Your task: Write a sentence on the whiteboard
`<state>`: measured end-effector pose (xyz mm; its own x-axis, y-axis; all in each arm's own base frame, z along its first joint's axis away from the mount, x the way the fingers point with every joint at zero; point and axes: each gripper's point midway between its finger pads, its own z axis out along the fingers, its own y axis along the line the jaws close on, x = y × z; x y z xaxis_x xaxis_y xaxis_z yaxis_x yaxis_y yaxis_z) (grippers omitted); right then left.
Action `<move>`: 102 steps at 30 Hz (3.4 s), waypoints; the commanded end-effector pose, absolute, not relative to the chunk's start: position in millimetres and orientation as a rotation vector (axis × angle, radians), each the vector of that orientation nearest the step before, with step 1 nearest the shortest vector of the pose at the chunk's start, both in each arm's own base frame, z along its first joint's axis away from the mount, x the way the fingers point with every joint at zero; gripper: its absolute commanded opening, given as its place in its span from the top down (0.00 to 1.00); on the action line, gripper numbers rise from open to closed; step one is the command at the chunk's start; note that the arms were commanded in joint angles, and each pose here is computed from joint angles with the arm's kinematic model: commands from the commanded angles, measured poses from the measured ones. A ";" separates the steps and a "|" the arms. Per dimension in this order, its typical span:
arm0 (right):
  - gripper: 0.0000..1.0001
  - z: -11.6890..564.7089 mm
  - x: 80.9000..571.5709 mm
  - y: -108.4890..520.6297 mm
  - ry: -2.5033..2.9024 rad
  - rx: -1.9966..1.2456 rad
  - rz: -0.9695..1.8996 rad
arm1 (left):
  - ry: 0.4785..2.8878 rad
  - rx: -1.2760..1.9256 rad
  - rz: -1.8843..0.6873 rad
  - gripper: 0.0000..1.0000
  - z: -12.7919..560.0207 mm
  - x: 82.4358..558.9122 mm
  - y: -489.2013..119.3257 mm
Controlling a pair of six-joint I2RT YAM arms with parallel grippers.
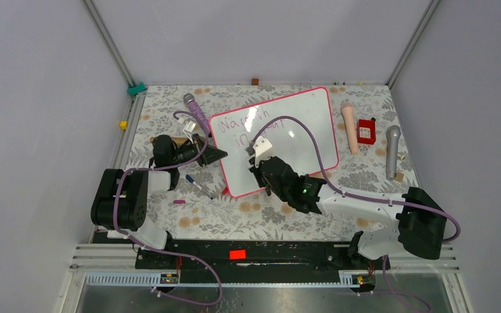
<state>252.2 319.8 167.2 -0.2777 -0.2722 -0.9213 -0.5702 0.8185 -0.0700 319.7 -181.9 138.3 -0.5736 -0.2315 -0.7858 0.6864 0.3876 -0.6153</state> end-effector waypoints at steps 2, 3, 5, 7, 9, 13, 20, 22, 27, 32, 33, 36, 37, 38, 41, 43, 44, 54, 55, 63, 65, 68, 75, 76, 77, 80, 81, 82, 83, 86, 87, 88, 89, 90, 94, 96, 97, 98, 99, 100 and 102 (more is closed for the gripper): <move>1.00 201.6 263.4 337.7 1.783 -0.592 0.336 | 1.758 0.429 -1.176 1.00 124.2 333.1 -174.3; 1.00 201.4 264.1 338.3 1.783 -0.593 0.332 | 1.759 0.428 -1.176 1.00 123.9 332.6 -174.3; 1.00 202.2 266.0 338.7 1.782 -0.592 0.319 | 1.758 0.427 -1.174 1.00 123.8 333.2 -173.7; 1.00 200.8 268.2 338.8 1.785 -0.594 0.300 | 1.755 0.428 -1.173 1.00 124.6 333.4 -173.6; 1.00 198.8 270.8 338.6 1.790 -0.594 0.278 | 1.755 0.429 -1.173 1.00 124.6 333.1 -173.5; 1.00 195.0 275.2 338.5 1.802 -0.591 0.239 | 1.754 0.427 -1.172 1.00 124.7 333.1 -173.2; 1.00 181.3 277.7 346.1 1.845 -0.624 0.210 | 1.751 0.427 -1.173 1.00 125.2 333.0 -172.9; 1.00 177.7 275.1 351.4 1.856 -0.645 0.235 | 1.750 0.427 -1.174 1.00 125.5 332.9 -173.0; 1.00 170.5 263.0 361.4 1.881 -0.709 0.315 | 1.750 0.426 -1.175 1.00 125.5 332.9 -173.0; 1.00 164.7 257.7 354.9 1.904 -0.723 0.312 | 1.749 0.427 -1.175 1.00 125.3 332.3 -173.1; 1.00 162.5 256.8 352.5 1.908 -0.726 0.304 | 1.750 0.426 -1.175 1.00 125.1 332.4 -172.8; 1.00 159.3 259.3 341.6 1.920 -0.705 0.251 | 1.747 0.427 -1.175 1.00 126.0 332.2 -173.1; 1.00 158.5 260.3 338.1 1.920 -0.701 0.230 | 1.748 0.427 -1.176 1.00 125.7 332.2 -173.1; 1.00 157.8 261.3 334.5 1.922 -0.696 0.209 | 1.747 0.427 -1.176 1.00 125.6 332.3 -173.1; 1.00 153.9 262.3 325.6 1.933 -0.694 0.161 | 1.747 0.427 -1.175 1.00 125.7 332.0 -173.0; 1.00 151.5 262.3 321.1 1.939 -0.689 0.141 | 1.743 0.428 -1.173 1.00 126.6 332.4 -172.6; 1.00 149.8 262.1 318.4 1.942 -0.688 0.130 | 1.745 0.428 -1.173 1.00 126.0 332.4 -172.6; 1.00 131.9 248.0 317.1 1.994 -0.730 0.186 | 1.746 0.426 -1.174 1.00 126.1 332.4 -172.6; 1.00 130.8 244.3 321.4 2.001 -0.741 0.219 | 1.745 0.427 -1.175 1.00 126.2 332.3 -172.7; 1.00 141.7 239.3 347.4 1.991 -0.751 0.361 | 1.746 0.425 -1.174 1.00 126.0 332.0 -172.6; 1.00 150.1 242.1 349.7 1.971 -0.746 0.360 | 1.745 0.425 -1.174 1.00 125.9 332.2 -172.5; 1.00 165.2 244.5 350.9 1.941 -0.731 0.372 | 1.746 0.426 -1.175 1.00 125.8 332.1 -172.6; 1.00 190.0 250.1 336.6 1.881 -0.681 0.354 | 1.745 0.426 -1.176 1.00 125.9 331.6 -172.7; 1.00 190.9 252.9 332.8 1.879 -0.667 0.335 | 1.745 0.425 -1.176 1.00 125.9 331.8 -172.4; 1.00 191.9 256.0 328.9 1.879 -0.654 0.317 | 1.744 0.426 -1.176 1.00 126.3 331.7 -172.5; 1.00 195.3 267.0 317.4 1.876 -0.613 0.249 | 1.742 0.425 -1.175 1.00 126.4 332.0 -172.3; 1.00 197.1 270.8 314.5 1.871 -0.602 0.228 | 1.743 0.427 -1.177 1.00 126.3 331.6 -172.4; 1.00 198.0 274.3 311.9 1.870 -0.594 0.211 | 1.741 0.427 -1.176 1.00 126.7 331.6 -172.4; 1.00 198.7 277.0 310.3 1.868 -0.589 0.195 | 1.744 0.424 -1.176 1.00 126.1 331.8 -172.3; 1.00 200.8 284.5 306.8 1.869 -0.577 0.163 | 1.742 0.426 -1.177 1.00 126.4 331.6 -172.4; 1.00 200.8 286.4 306.3 1.869 -0.575 0.153 | 1.743 0.426 -1.178 1.00 126.1 331.1 -172.5; 1.00 200.8 288.6 305.0 1.869 -0.570 0.141 | 1.743 0.426 -1.178 1.00 126.2 331.2 -172.5; 1.00 201.5 290.5 304.5 1.868 -0.566 0.133 | 1.741 0.426 -1.176 1.00 126.6 331.6 -172.4; 1.00 201.9 292.2 304.0 1.868 -0.561 0.128 | 1.742 0.425 -1.177 1.00 126.6 331.6 -172.2; 1.00 202.8 297.1 307.3 1.867 -0.561 0.131 | 1.741 0.426 -1.177 1.00 126.7 332.0 -172.4; 1.00 201.5 298.3 309.7 1.870 -0.567 0.135 | 1.742 0.425 -1.178 1.00 126.5 331.8 -172.5; 1.00 201.0 298.5 310.5 1.874 -0.569 0.135 | 1.741 0.426 -1.178 1.00 126.8 331.9 -172.5; 1.00 199.7 298.0 312.0 1.878 -0.574 0.142 | 1.742 0.425 -1.178 1.00 126.5 331.7 -172.4; 1.00 198.0 297.3 313.0 1.883 -0.580 0.146 | 1.742 0.424 -1.178 1.00 126.5 332.0 -172.2; 1.00 197.2 296.2 313.8 1.886 -0.584 0.154 | 1.741 0.425 -1.178 1.00 126.6 332.0 -172.2; 1.00 195.0 294.4 314.1 1.892 -0.587 0.165 | 1.741 0.425 -1.177 1.00 126.9 332.0 -172.0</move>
